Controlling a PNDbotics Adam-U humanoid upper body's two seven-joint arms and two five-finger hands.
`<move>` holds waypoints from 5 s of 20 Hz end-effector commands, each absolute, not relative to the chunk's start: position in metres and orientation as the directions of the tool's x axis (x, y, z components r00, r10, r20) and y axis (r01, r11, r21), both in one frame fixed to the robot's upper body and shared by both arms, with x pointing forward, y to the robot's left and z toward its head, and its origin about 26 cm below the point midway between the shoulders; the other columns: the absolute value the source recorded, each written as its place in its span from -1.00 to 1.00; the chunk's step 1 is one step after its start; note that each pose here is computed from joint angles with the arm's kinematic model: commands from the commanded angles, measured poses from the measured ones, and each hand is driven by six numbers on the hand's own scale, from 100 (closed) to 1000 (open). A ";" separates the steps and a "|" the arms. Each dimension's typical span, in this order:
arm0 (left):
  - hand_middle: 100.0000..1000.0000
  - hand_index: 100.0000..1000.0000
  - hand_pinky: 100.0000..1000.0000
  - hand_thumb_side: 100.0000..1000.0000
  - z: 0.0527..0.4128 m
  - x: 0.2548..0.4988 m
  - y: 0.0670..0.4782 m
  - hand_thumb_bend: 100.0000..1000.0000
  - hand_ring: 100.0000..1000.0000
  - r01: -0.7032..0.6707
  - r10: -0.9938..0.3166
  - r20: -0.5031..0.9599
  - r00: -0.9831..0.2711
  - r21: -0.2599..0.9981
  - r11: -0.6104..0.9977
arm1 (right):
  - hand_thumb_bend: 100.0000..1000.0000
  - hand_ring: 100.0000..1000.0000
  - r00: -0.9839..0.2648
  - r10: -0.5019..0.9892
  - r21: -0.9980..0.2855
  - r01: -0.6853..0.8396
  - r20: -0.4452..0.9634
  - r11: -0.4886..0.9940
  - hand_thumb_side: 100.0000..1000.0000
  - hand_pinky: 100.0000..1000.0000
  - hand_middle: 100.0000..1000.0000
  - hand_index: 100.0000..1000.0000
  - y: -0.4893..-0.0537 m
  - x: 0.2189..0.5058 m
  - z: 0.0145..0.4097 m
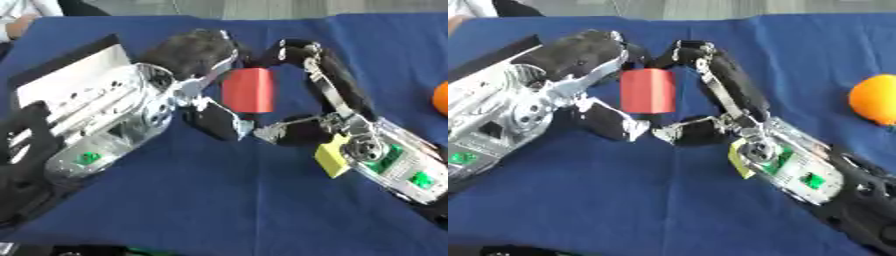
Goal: Pick up the objects with one hand, pass them to the other hand, and then place them into the box on the other side of the table.
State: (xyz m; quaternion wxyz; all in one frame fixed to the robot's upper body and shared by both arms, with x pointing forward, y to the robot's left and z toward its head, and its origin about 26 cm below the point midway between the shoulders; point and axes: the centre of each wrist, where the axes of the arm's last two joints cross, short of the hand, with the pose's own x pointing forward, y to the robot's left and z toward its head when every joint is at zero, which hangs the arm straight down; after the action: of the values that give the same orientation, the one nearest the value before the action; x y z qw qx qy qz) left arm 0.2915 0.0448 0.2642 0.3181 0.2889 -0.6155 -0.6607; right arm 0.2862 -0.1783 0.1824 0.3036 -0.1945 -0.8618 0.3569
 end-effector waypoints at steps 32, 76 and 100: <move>-0.40 -0.27 0.40 -0.68 0.320 0.292 0.147 -1.00 0.03 0.006 -0.916 0.112 -0.385 0.993 0.119 | 0.22 0.35 -0.695 0.627 -0.715 0.233 0.351 0.659 -0.80 0.37 0.15 0.50 -0.198 0.284 0.184; 0.64 0.84 0.90 0.24 0.247 0.403 0.265 0.08 0.78 0.089 -0.985 -0.130 0.116 0.989 -0.120 | 0.20 0.32 -0.754 0.611 -0.804 0.197 0.241 0.561 -0.80 0.41 0.12 0.45 -0.198 0.276 0.164; 0.48 0.56 0.75 -0.56 0.326 0.339 0.244 -1.00 0.54 -0.131 -0.967 0.171 -0.190 0.972 0.197 | 0.22 0.54 -0.789 0.591 -0.926 0.076 0.171 0.370 -0.71 0.64 0.41 0.57 -0.232 0.287 0.193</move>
State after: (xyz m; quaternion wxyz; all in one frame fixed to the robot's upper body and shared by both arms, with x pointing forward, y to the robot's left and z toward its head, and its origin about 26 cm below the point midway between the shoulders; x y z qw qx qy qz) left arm 0.3467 0.2354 0.3071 0.4700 0.4264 -0.6139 -0.4695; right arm 0.2863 -0.2240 0.1763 0.2666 -0.2058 -0.7987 0.4987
